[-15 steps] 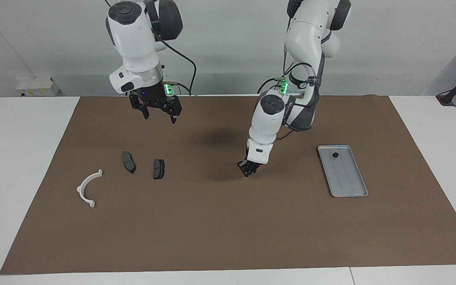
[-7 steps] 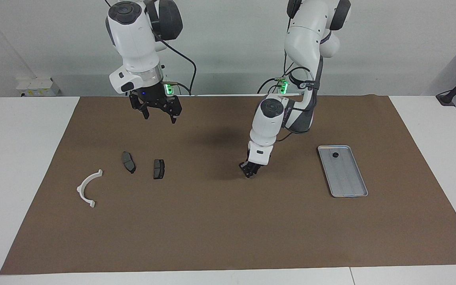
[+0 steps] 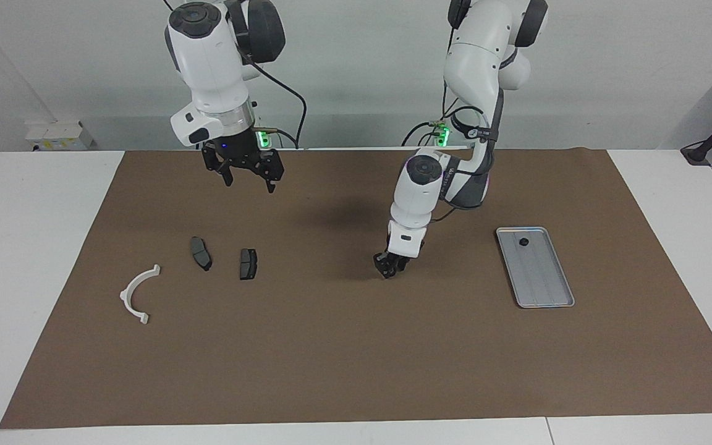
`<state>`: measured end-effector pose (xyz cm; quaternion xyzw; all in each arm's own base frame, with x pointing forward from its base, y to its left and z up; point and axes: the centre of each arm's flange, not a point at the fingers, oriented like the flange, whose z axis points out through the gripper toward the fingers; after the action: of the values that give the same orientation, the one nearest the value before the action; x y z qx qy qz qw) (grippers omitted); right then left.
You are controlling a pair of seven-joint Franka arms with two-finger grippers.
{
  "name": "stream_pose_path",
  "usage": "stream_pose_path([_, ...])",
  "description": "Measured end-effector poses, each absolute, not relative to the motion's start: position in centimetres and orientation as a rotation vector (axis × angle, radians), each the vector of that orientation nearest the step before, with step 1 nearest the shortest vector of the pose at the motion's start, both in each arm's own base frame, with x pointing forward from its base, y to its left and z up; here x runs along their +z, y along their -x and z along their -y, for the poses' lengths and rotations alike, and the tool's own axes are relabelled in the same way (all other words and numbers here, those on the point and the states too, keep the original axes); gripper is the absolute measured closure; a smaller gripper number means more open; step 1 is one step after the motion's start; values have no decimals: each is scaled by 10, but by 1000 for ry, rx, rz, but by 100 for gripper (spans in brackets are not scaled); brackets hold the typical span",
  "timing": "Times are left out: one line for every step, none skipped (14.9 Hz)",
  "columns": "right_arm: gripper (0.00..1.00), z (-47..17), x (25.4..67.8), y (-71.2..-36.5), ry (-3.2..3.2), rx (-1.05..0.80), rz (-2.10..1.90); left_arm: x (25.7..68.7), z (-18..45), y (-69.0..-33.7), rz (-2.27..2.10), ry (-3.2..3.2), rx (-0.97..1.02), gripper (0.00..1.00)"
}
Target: Place bearing gear from tray to pile
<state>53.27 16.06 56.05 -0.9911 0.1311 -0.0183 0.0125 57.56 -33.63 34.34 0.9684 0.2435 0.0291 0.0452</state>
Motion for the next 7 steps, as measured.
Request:
stream_pose_path([0, -163, 560, -533, 3084, -62, -430, 368, 317, -589, -754, -2951, 107, 0])
stream_pose_path([0, -172, 558, -533, 3074, -69, -465, 395, 290, -601, -754, -2953, 118, 0])
stream_pose_path([0, -186, 553, -532, 3063, -70, -510, 421, 260, -610, -748, -2964, 123, 0])
stream_pose_path([0, -206, 545, -530, 3053, -63, -554, 446, 227, -616, -730, -2996, 125, 0])
stream_pose_path([0, -229, 535, -529, 3042, -58, -593, 468, 192, -623, -693, -3046, 132, 0])
stream_pose_path([0, -252, 525, -528, 3029, -52, -636, 486, 158, -628, -640, -3088, 135, 0])
stream_pose_path([0, -277, 514, -528, 3016, -46, -678, 501, 124, -634, -583, -3112, 137, 0])
